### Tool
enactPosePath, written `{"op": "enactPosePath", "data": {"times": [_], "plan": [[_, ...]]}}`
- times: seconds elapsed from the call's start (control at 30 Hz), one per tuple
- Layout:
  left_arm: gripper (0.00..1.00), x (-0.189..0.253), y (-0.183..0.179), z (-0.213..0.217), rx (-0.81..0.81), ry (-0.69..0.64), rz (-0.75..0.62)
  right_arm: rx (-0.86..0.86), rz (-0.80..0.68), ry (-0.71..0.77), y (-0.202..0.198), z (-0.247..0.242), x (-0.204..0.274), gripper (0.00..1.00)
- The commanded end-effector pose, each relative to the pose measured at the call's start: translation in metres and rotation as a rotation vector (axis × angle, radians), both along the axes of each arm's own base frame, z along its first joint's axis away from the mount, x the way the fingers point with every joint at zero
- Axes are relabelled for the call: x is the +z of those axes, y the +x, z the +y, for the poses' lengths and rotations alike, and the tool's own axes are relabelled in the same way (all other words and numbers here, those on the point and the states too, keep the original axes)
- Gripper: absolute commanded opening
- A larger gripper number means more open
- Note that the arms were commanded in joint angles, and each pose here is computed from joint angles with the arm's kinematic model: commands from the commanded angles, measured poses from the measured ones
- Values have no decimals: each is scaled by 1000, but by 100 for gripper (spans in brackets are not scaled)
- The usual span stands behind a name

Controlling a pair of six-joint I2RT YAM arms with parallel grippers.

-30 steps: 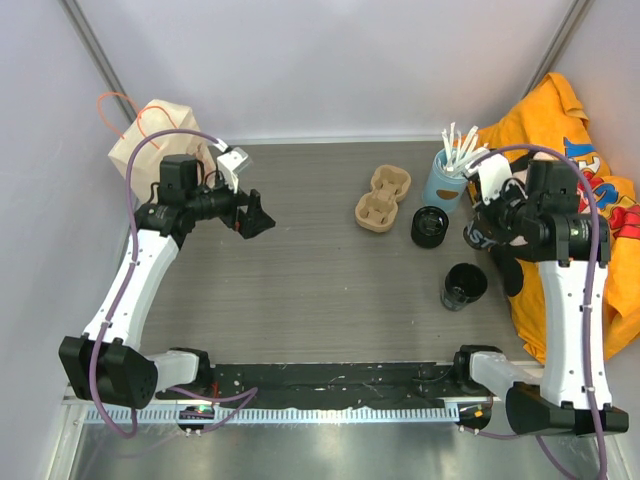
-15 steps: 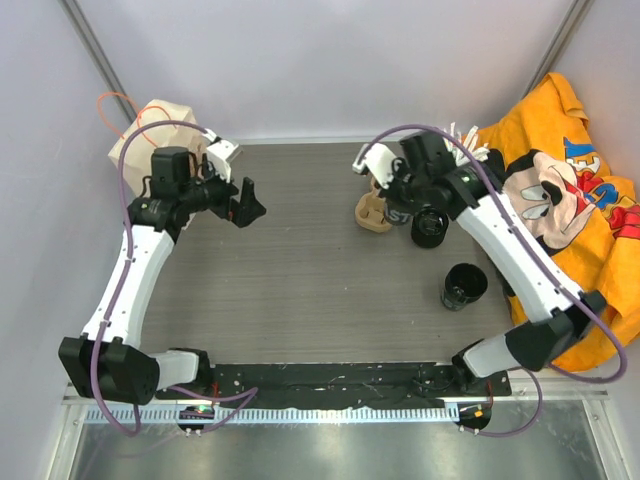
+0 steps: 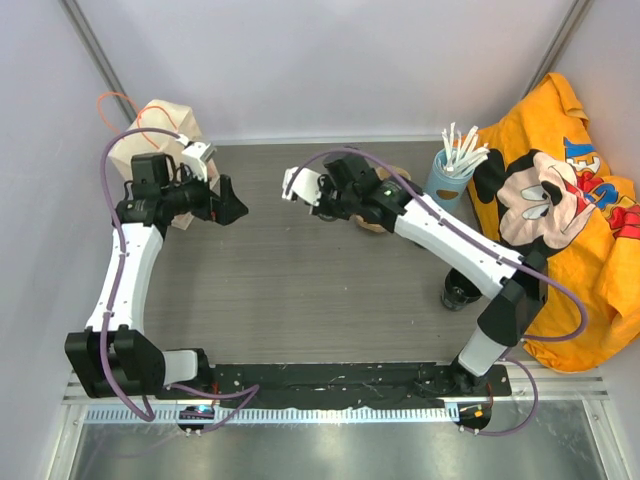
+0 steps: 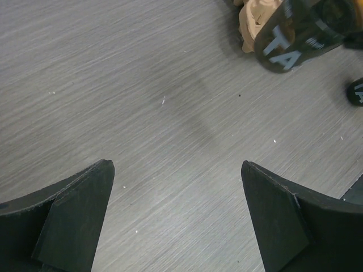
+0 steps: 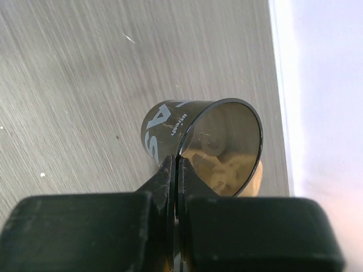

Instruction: Pack the takeout coffee

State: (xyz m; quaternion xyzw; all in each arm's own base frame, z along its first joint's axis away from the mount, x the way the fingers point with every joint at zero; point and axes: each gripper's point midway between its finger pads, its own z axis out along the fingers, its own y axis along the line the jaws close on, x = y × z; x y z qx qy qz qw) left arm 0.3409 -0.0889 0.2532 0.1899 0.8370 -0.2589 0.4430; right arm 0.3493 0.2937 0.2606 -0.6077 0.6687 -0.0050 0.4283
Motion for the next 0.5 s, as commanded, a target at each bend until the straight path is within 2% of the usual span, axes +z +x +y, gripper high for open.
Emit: {"op": "enactPosePath", "data": {"times": [0.0,0.37,0.47], "plan": [[100,11,2,0,-6,-41,-41,32,-54,48,8,32,-6,1],[100,40,-30,13,-59,-114,-174,-2,-25,33,-4,63,-76,1],[100,47,-36,12,-85,-127,-185,-15,-26,45,-4,69,-80,1]]}}
